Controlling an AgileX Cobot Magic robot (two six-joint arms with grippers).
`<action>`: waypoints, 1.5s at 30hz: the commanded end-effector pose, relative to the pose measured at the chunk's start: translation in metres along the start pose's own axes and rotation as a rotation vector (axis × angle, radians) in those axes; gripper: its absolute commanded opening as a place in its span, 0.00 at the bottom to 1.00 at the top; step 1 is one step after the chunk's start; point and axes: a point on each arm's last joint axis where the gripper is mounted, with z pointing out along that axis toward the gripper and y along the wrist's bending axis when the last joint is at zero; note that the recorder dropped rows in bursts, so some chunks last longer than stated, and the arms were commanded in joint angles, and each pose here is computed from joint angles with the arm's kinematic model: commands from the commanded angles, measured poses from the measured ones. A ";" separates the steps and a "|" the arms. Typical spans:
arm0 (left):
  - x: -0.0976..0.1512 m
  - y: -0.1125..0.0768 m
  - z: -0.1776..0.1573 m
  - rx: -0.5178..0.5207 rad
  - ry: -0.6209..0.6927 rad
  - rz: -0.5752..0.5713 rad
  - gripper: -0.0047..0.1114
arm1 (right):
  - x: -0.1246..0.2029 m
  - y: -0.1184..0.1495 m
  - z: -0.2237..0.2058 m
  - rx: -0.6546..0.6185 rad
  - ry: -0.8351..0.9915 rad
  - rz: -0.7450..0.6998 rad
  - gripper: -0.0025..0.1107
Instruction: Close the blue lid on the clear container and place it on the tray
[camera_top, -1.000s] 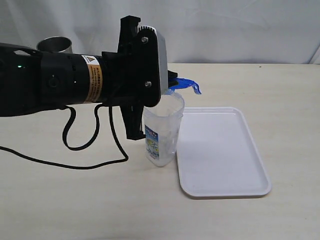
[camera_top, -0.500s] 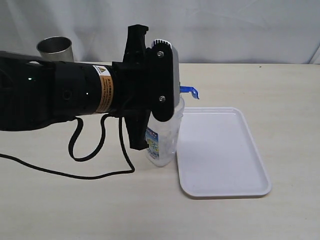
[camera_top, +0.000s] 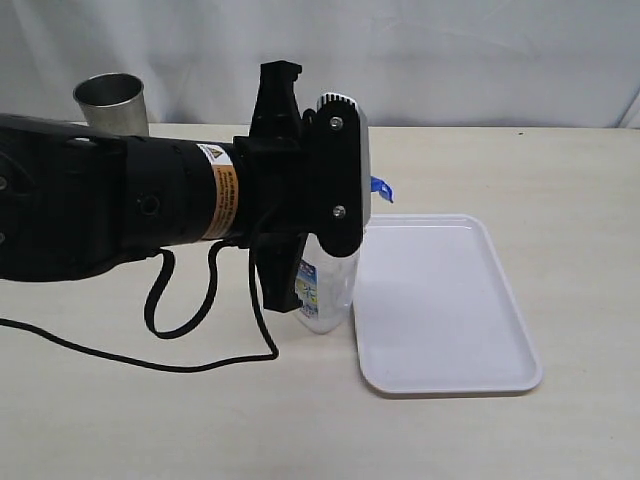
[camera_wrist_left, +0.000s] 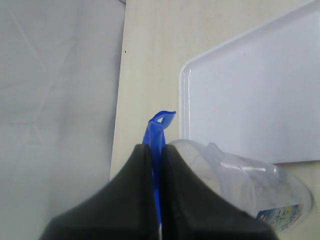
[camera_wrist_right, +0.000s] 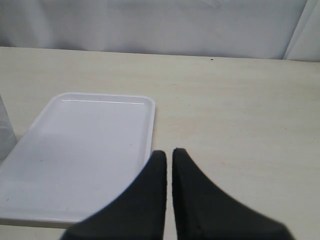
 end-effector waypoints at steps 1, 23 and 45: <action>-0.002 0.001 -0.003 -0.006 0.006 -0.036 0.04 | 0.000 0.000 0.000 0.004 -0.012 0.002 0.06; -0.007 -0.010 -0.005 0.001 0.109 -0.016 0.04 | 0.000 0.000 0.000 0.004 -0.012 0.002 0.06; -0.012 -0.013 -0.004 0.037 0.055 -0.180 0.04 | 0.000 0.000 0.000 0.004 -0.012 0.002 0.06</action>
